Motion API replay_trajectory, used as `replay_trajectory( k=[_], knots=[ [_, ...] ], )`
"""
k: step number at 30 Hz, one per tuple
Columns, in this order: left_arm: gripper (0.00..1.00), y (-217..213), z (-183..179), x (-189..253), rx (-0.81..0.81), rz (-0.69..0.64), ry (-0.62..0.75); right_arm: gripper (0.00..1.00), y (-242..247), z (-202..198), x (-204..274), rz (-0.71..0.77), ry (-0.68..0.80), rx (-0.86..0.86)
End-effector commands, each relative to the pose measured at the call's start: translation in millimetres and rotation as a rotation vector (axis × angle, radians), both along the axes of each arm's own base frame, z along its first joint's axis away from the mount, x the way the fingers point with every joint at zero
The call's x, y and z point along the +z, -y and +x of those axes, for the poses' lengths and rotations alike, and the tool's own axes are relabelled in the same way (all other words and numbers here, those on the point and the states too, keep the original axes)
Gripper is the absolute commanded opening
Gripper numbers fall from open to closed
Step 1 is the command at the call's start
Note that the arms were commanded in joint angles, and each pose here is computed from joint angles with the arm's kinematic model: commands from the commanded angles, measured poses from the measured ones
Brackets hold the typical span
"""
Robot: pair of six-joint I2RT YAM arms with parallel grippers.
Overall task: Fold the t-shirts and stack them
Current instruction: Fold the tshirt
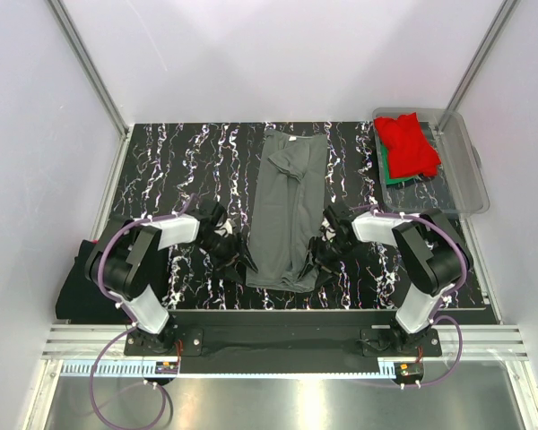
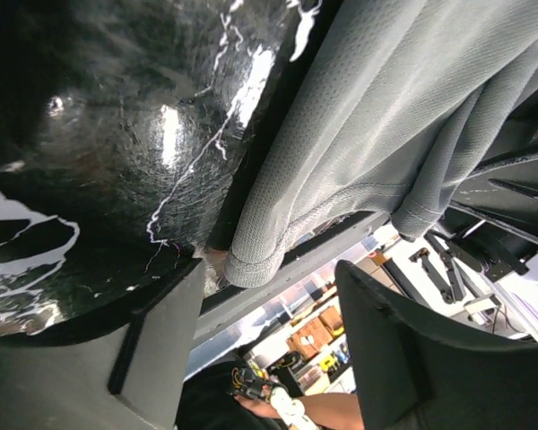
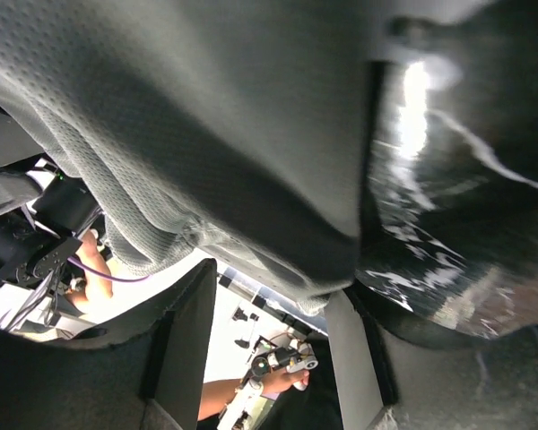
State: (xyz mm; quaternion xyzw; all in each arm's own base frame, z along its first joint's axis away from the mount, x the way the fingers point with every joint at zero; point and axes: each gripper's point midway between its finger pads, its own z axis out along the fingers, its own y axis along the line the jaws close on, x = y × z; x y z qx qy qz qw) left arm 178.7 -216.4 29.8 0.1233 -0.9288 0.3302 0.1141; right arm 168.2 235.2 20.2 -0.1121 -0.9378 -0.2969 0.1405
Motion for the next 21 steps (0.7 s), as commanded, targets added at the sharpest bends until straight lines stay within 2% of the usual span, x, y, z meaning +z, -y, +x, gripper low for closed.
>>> replay_trajectory(
  k=[1,4,9,14,15,16,17,21],
  knots=[
    [0.65,-6.0,-1.9,-20.9,-0.016,0.074,0.007,0.57,-11.8,7.0,-0.1,0.017,0.028,0.006],
    [0.58,-6.6,-1.0,-22.5,-0.011,0.082,0.006,0.53,-12.4,3.6,-2.7,0.008,0.018,0.013],
    [0.44,-6.6,-4.6,-24.5,-0.008,0.079,-0.004,0.39,-10.5,-0.5,-5.6,0.001,0.000,0.008],
    [0.27,-5.3,-5.6,-24.4,-0.007,0.066,-0.006,0.15,-11.8,-1.5,-2.3,0.026,0.017,0.009],
    [0.24,-4.2,-5.0,-24.1,-0.009,0.061,-0.002,0.05,-11.6,-1.8,-1.2,0.029,0.024,0.005],
    [0.10,-4.4,-4.1,-24.0,-0.007,0.062,0.000,0.00,-11.9,-1.4,-0.4,0.033,0.029,0.002],
    [0.00,-4.2,-2.6,-23.1,-0.007,0.062,0.008,0.00,-11.8,-1.7,0.0,0.037,0.030,-0.001],
    [0.00,-3.3,13.0,-10.7,-0.013,0.054,0.071,0.00,-12.3,4.1,25.4,0.107,0.084,-0.015]
  ],
)
